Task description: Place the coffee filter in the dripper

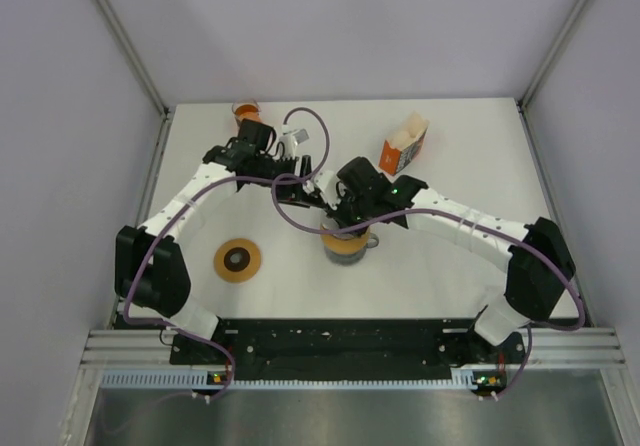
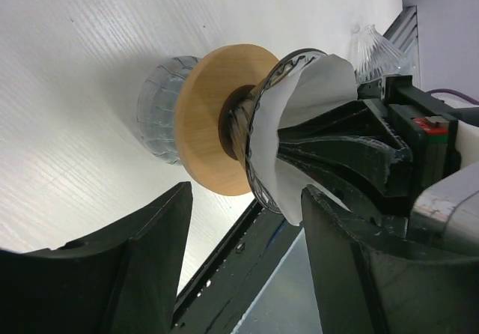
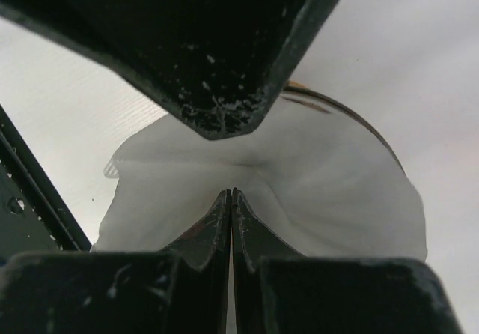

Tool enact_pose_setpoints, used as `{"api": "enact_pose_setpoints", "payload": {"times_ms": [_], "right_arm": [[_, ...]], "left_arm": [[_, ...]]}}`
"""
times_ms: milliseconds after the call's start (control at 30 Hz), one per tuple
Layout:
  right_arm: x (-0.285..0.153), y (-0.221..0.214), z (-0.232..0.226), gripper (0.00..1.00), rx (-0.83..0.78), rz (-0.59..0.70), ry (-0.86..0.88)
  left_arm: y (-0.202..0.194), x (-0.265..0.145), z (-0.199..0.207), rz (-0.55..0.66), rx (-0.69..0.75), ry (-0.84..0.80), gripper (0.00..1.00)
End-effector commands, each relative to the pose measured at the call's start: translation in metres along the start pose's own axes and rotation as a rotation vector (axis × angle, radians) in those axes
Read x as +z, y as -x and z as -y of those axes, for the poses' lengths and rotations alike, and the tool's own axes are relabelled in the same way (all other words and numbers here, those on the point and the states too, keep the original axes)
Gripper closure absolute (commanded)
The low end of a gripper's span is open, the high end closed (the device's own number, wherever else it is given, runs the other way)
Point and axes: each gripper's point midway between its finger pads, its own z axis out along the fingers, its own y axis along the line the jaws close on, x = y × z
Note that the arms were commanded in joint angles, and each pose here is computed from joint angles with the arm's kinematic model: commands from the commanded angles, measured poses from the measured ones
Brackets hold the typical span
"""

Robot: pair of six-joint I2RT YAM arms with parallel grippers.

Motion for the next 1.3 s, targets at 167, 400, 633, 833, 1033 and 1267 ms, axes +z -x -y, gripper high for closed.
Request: {"api": "enact_pose_setpoints", "payload": {"times_ms": [167,400,633,833,1033,1267], "right_arm": [[0.011,0.005,0.003,1.00,0.036,-0.034,-0.012],[0.025,-0.005,0.004,1.00,0.062,-0.083,-0.015],[0.037,-0.020,0.008,1.00,0.082,-0.157,-0.044],[0.044,-0.019,0.009,1.00,0.091,-0.171,-0.044],[0.032,0.011,0.006,1.00,0.057,-0.118,-0.064],[0.002,0.047,0.006,1.00,0.047,-0.003,-0.079]], "left_arm": [[0.005,0.006,0.007,0.018,0.028,-0.018,0.36],[0.001,0.017,0.009,-0.007,0.039,-0.026,0.36],[0.000,0.021,0.009,-0.018,0.032,-0.034,0.40],[0.008,0.012,0.018,0.003,0.056,-0.058,0.40],[0.007,0.007,0.028,0.012,0.050,-0.105,0.39],[0.003,0.007,0.029,0.003,0.050,-0.120,0.39]]}}
